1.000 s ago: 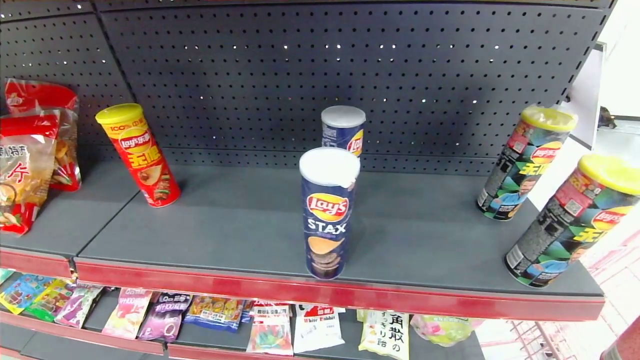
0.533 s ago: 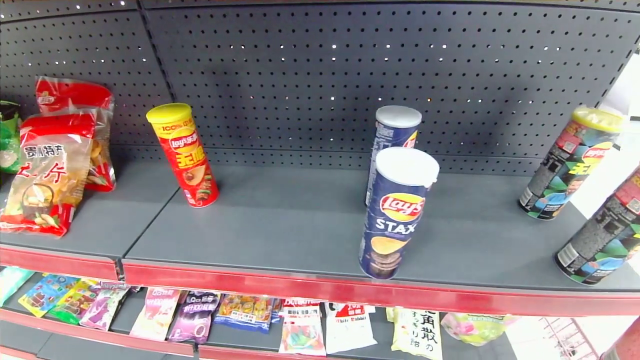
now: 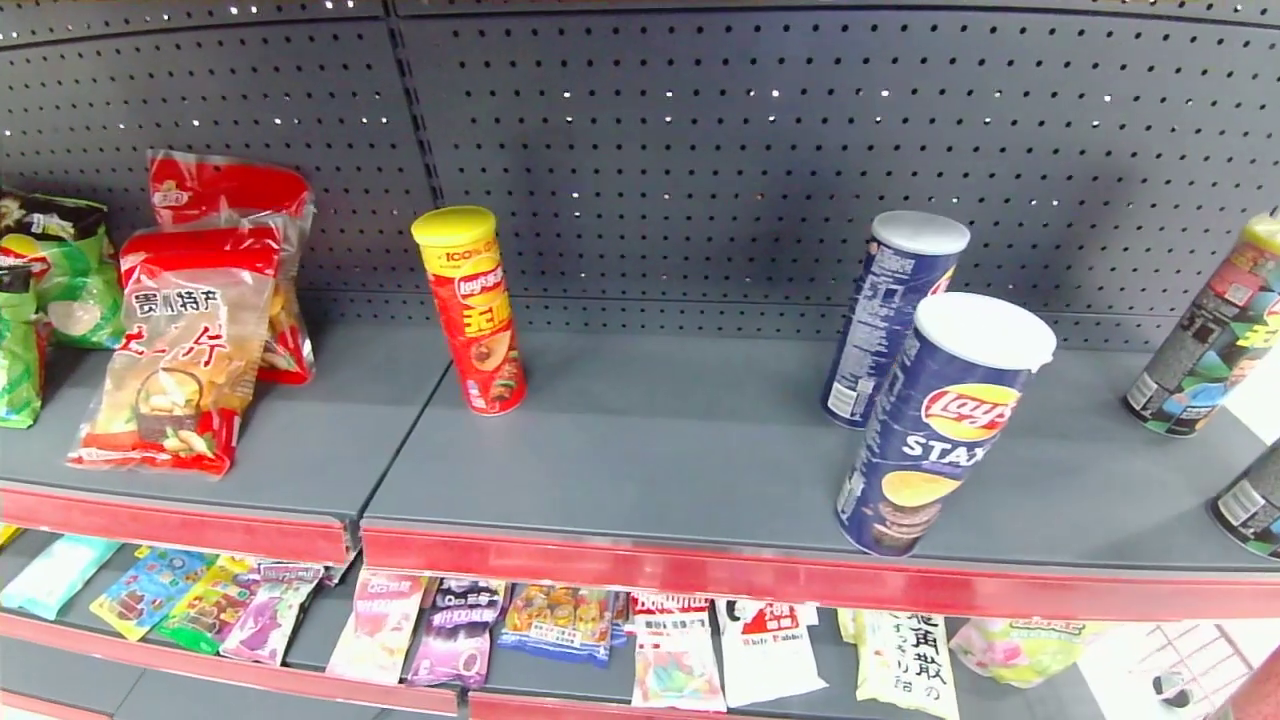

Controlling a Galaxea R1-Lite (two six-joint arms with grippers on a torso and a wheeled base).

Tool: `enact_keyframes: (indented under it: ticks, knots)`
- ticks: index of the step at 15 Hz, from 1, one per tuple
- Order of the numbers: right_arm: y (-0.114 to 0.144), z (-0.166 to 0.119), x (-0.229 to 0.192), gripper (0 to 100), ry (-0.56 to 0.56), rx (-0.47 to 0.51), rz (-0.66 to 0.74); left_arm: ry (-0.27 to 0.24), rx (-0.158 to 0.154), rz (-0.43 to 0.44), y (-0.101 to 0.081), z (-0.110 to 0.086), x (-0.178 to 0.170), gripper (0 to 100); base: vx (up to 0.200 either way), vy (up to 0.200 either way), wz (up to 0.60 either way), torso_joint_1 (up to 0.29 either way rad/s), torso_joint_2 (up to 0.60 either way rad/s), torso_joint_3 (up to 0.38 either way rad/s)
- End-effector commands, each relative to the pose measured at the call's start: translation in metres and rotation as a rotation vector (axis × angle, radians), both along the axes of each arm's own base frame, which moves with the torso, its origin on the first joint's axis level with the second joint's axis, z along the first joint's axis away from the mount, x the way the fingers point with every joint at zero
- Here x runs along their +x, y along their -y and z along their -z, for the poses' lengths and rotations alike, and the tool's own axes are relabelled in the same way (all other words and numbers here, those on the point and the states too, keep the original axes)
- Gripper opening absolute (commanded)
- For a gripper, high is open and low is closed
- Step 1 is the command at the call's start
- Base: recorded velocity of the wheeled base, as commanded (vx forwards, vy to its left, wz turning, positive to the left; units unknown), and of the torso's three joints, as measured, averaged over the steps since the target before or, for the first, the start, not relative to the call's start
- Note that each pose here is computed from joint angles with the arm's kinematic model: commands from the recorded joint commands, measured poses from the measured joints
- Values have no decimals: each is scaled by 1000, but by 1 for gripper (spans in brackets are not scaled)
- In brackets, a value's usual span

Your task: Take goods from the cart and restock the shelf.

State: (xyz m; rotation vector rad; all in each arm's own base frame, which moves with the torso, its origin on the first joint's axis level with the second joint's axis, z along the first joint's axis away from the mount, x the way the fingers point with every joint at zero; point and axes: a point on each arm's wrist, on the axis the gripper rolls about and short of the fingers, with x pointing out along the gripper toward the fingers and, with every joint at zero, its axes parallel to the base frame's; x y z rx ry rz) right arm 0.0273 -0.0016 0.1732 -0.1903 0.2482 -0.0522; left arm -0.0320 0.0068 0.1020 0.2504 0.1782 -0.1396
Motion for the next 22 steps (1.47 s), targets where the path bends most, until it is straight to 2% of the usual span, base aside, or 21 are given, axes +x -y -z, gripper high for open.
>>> enact_keyframes:
  ticks: [1, 15, 22]
  knots:
    - [0, 0, 0, 0, 1, -1, -1, 2, 0, 0, 0, -1, 0, 100, 0, 200, 0, 2, -2, 2]
    - [0, 3, 0, 0, -8, -6, -4, 0, 1, -2, 0, 0, 0, 100, 0, 200, 0, 1, 2, 4]
    - [0, 3, 0, 0, -8, -6, -4, -1, 6, -1, 0, 0, 0, 100, 0, 0, 0, 0, 0, 0]
